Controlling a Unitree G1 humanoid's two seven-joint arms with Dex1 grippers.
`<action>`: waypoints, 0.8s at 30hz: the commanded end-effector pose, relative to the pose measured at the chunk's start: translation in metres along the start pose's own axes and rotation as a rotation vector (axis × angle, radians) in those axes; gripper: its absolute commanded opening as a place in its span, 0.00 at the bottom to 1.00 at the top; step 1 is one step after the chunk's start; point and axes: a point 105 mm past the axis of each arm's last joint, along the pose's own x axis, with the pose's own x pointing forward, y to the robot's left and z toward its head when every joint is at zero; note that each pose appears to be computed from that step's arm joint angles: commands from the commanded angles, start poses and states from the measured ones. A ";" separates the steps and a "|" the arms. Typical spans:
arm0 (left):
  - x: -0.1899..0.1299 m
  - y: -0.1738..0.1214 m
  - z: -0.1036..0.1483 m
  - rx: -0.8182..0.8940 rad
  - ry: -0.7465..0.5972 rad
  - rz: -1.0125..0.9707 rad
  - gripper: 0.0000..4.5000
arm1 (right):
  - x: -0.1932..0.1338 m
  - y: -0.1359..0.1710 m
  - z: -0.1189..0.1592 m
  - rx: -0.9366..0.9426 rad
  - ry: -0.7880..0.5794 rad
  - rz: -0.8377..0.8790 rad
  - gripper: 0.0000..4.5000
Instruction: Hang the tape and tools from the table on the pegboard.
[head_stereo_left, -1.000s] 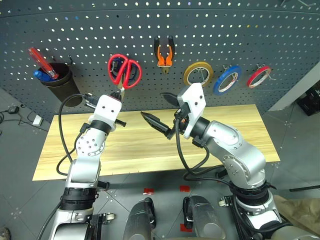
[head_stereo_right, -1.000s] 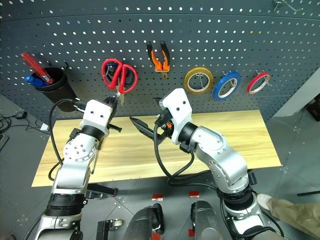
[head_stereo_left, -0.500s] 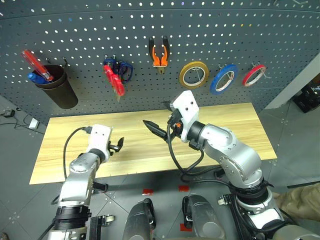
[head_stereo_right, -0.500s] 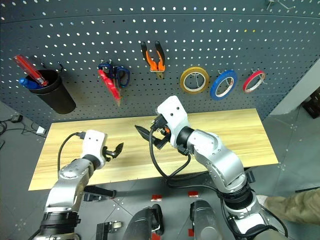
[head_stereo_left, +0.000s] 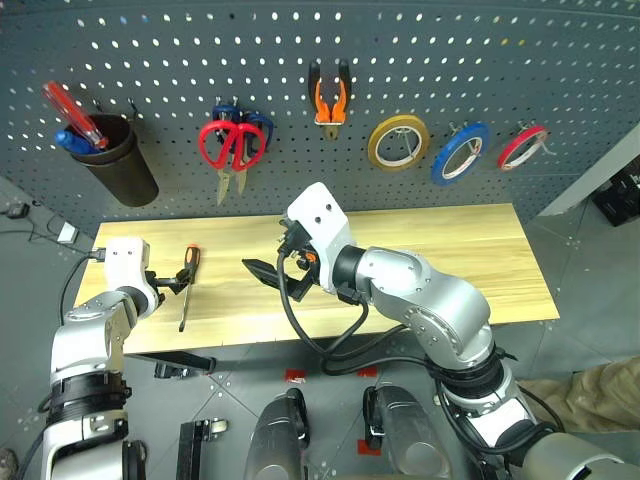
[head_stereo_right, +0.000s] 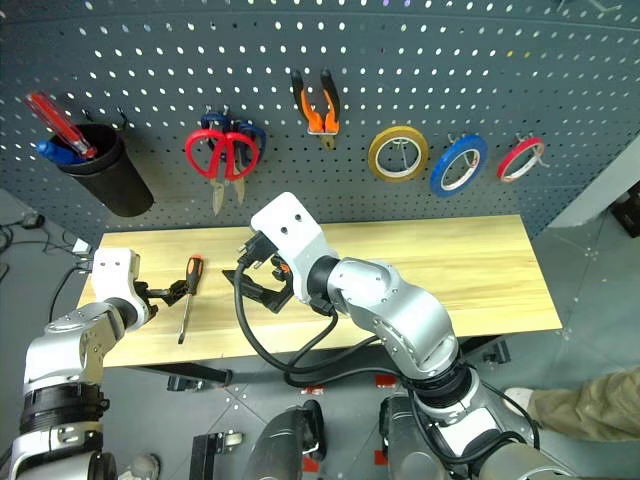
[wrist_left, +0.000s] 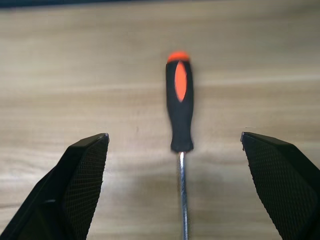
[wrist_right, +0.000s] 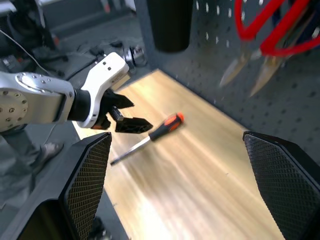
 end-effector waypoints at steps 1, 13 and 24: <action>0.011 0.000 0.005 0.022 -0.004 -0.006 0.99 | -0.001 0.010 0.010 -0.006 -0.022 0.038 1.00; 0.030 0.004 -0.004 -0.009 0.029 -0.001 0.81 | -0.004 0.014 0.008 -0.007 0.019 0.062 1.00; 0.019 0.016 -0.002 0.059 -0.034 -0.038 0.12 | -0.003 0.005 0.012 -0.077 -0.013 0.056 1.00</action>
